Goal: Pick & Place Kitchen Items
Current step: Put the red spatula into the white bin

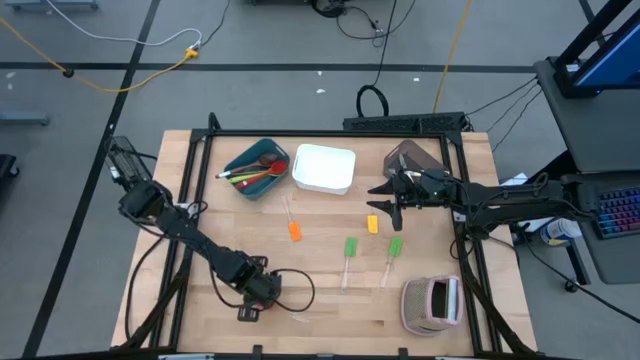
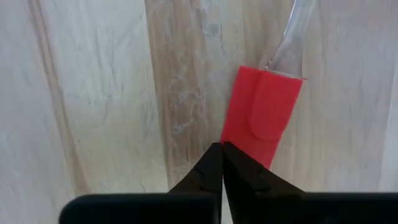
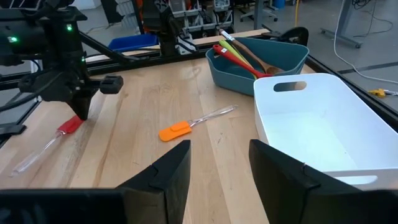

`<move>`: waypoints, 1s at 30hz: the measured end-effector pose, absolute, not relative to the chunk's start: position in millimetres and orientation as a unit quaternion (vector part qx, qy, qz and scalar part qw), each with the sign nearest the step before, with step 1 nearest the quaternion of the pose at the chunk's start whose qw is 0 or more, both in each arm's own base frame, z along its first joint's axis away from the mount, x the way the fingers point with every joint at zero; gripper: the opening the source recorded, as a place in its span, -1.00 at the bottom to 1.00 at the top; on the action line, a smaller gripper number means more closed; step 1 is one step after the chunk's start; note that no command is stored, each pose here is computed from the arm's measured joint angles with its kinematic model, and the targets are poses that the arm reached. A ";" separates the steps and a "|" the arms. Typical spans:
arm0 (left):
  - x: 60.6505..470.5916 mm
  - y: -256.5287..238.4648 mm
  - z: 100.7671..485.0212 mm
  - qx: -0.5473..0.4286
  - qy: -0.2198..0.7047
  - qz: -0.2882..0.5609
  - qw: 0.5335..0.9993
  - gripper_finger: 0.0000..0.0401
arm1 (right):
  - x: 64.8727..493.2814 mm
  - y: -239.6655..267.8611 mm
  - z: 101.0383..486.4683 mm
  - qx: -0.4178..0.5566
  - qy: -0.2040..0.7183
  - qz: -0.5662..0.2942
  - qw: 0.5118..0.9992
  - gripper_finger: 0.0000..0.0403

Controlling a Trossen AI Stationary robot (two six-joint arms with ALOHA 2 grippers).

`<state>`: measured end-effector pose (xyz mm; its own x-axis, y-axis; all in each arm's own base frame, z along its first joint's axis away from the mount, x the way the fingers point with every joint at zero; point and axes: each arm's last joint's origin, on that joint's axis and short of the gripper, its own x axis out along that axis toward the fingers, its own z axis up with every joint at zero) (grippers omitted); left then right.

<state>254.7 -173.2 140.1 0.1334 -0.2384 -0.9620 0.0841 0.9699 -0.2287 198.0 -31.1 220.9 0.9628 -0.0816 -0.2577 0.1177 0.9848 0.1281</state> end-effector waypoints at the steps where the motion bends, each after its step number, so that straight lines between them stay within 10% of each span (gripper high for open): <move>1: 255.4 -171.9 140.7 -0.062 0.649 -0.106 0.751 -0.94 | 198.0 -31.1 220.9 0.071 0.127 -0.050 0.988 -0.23; 30: 238.3 -207.9 156.1 -0.072 0.603 -0.067 0.792 -0.15 | 196.4 -30.8 215.7 0.065 0.155 -0.050 0.985 -0.23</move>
